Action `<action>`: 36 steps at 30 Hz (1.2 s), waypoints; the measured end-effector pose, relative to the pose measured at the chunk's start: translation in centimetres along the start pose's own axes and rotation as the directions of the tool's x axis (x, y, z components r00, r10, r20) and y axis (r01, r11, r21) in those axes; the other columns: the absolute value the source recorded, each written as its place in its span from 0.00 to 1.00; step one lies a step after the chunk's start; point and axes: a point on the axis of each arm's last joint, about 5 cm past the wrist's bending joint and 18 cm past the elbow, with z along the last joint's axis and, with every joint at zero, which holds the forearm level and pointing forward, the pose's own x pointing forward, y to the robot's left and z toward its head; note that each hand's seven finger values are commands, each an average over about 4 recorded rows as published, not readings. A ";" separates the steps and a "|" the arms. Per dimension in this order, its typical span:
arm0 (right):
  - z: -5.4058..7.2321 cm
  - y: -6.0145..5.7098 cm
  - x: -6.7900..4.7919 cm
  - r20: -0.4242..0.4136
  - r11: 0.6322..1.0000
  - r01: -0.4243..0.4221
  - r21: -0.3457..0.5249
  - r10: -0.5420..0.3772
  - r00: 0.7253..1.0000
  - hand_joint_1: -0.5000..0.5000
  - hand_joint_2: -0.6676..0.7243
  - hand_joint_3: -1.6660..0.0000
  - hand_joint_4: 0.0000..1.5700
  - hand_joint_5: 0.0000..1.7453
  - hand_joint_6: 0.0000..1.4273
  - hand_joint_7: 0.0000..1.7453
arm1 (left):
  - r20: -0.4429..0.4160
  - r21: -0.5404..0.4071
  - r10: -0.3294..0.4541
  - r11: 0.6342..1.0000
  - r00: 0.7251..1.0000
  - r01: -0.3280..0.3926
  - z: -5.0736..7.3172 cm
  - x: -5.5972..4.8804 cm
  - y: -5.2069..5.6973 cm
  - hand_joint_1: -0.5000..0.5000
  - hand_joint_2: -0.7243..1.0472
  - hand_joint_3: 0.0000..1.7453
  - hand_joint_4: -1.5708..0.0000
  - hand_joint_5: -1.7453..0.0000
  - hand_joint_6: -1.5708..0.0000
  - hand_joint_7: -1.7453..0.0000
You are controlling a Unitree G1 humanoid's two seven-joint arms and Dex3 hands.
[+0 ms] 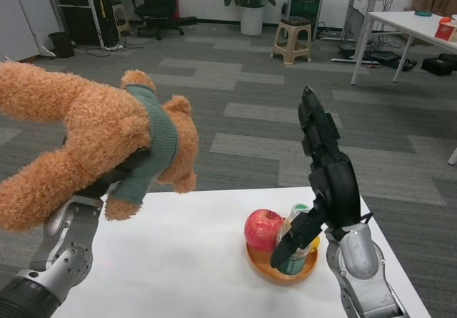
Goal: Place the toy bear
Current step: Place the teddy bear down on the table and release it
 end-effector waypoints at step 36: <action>-0.5 0.0 -0.3 -0.027 1.000 0.012 0.010 -0.012 1.000 0.08 0.82 1.00 0.00 0.00 0.00 0.00 | -0.702 0.689 -0.156 0.101 0.695 0.718 -4.7 1.6 -1.5 0.44 1.00 0.15 0.32 0.00 0.41 0.04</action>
